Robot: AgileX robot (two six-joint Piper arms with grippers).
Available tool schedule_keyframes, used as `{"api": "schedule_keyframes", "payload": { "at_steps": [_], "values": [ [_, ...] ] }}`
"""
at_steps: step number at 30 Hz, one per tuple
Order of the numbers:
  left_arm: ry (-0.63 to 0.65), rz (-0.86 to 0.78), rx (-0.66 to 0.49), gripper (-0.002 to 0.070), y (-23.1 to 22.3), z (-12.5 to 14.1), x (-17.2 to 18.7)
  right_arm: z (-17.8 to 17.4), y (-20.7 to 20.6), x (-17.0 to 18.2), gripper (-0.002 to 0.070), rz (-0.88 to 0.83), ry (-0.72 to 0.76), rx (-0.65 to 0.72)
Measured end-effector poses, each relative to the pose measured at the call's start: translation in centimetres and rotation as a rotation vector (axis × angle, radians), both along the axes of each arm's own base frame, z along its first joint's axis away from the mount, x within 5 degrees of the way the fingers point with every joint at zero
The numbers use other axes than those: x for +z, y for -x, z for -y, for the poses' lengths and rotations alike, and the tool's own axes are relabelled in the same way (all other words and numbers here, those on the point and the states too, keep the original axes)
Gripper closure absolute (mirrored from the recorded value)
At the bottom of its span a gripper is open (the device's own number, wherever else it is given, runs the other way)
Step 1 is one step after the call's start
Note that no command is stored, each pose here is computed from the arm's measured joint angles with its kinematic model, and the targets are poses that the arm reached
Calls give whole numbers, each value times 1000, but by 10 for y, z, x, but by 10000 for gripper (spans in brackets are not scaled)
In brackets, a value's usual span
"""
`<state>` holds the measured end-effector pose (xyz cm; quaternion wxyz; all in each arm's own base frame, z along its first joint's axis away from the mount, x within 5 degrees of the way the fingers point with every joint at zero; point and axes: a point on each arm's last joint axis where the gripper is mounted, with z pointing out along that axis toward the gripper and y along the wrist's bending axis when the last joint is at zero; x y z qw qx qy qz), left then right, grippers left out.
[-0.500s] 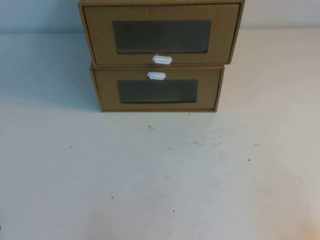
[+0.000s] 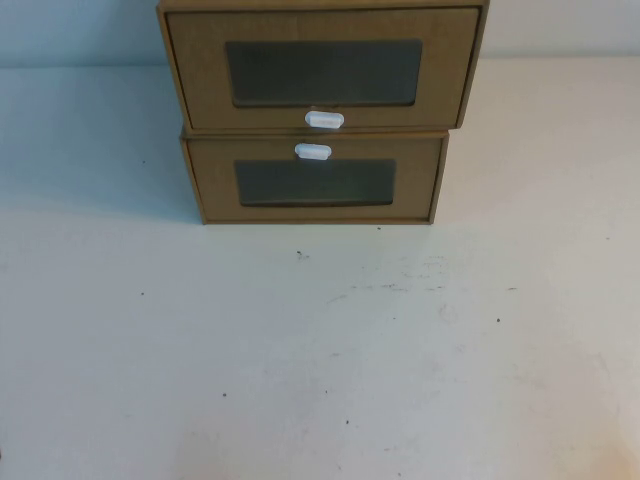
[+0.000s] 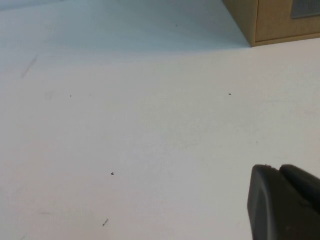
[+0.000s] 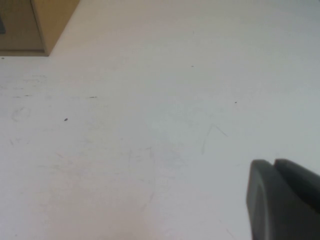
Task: Open the shoe box
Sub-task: 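Pull the top drawer of the cardboard box fully open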
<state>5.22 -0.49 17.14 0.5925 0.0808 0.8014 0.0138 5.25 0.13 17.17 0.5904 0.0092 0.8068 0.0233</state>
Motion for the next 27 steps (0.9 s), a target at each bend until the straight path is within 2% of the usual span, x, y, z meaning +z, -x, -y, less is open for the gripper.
{"api": "schedule_keyframes", "payload": {
  "at_steps": [5,14,18,21,24,27],
  "values": [
    [60,20,16,680,-1,0,2,0,0,0,690,0,0,0],
    [357,91,48,680,-2,4,11,0,0,0,690,0,0,0],
    [542,97,61,680,-3,6,14,0,0,0,690,0,0,0],
    [634,114,68,680,-3,6,17,0,0,0,690,0,0,0],
    [694,138,74,680,-3,6,20,0,0,0,689,0,0,0],
    [702,168,78,680,-4,5,22,0,0,0,689,0,0,0]
  ]
}}
